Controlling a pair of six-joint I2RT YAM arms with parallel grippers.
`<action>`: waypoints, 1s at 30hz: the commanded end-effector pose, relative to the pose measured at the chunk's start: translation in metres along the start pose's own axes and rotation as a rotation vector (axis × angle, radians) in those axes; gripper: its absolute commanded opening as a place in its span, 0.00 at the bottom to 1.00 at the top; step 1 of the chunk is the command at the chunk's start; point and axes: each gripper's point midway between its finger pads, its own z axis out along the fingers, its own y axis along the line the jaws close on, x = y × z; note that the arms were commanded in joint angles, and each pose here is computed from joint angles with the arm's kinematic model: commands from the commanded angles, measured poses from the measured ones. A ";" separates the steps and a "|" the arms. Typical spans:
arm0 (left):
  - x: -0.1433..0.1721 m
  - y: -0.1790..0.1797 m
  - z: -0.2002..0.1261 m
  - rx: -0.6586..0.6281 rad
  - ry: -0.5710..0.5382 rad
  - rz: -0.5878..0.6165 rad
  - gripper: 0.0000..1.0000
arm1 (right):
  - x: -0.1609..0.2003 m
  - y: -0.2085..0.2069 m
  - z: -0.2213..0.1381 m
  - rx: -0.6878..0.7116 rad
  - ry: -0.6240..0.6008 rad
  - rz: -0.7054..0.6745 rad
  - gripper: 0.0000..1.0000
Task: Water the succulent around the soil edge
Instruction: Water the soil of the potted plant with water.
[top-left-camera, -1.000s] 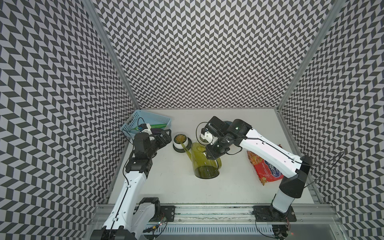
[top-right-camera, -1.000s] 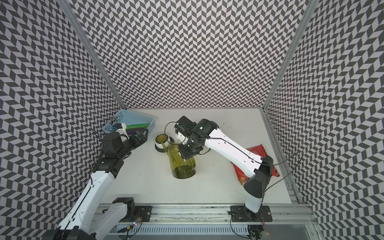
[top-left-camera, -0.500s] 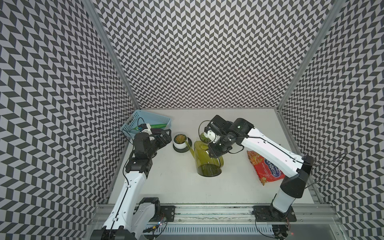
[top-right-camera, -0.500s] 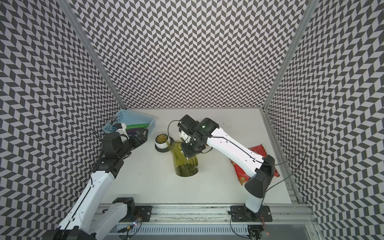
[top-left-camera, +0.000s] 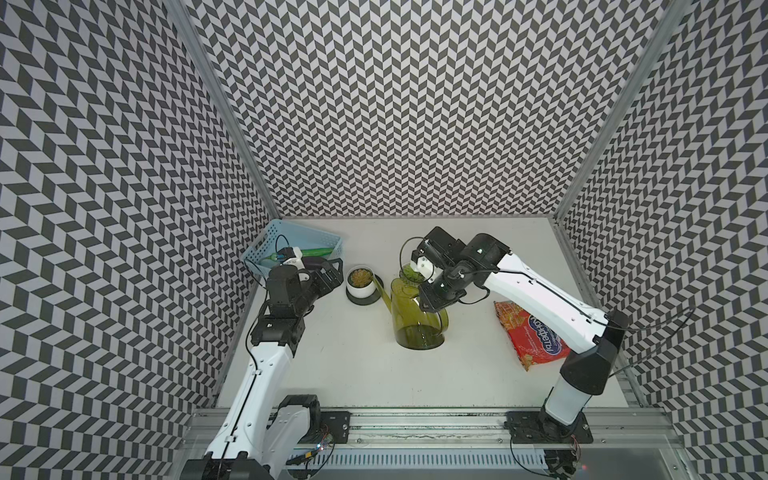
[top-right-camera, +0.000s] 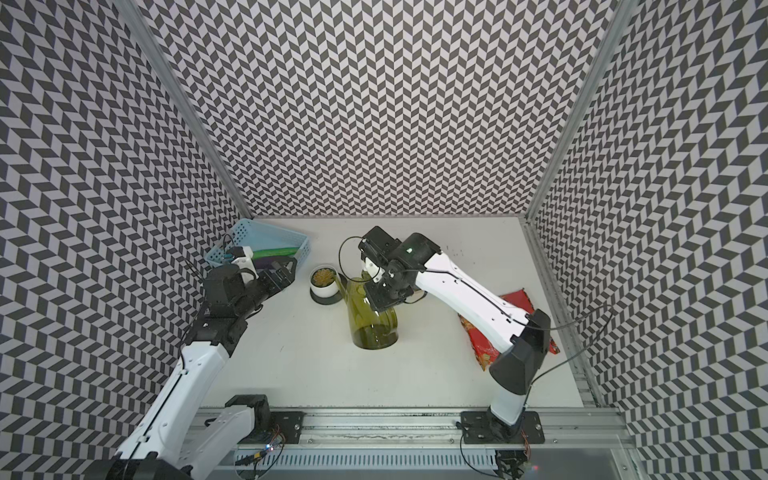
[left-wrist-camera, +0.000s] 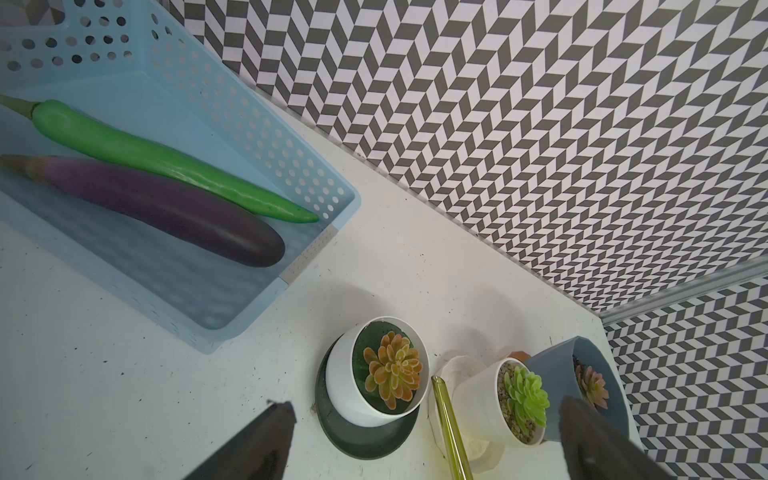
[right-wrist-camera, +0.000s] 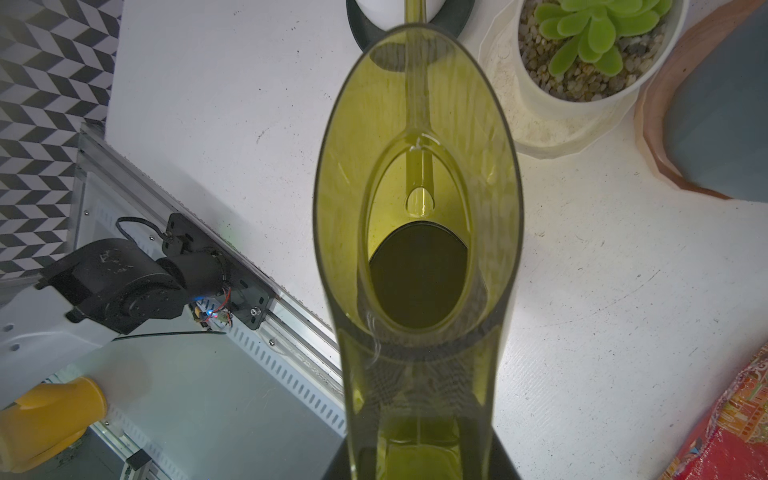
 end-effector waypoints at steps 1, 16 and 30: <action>-0.012 -0.011 -0.004 0.037 -0.036 0.018 1.00 | -0.021 0.006 -0.009 -0.022 -0.077 -0.019 0.00; -0.013 -0.011 -0.003 0.036 -0.036 0.026 1.00 | -0.041 0.003 -0.009 -0.024 -0.102 -0.012 0.00; -0.013 -0.011 0.000 0.034 -0.033 0.026 1.00 | -0.053 0.011 -0.004 -0.060 -0.103 -0.029 0.00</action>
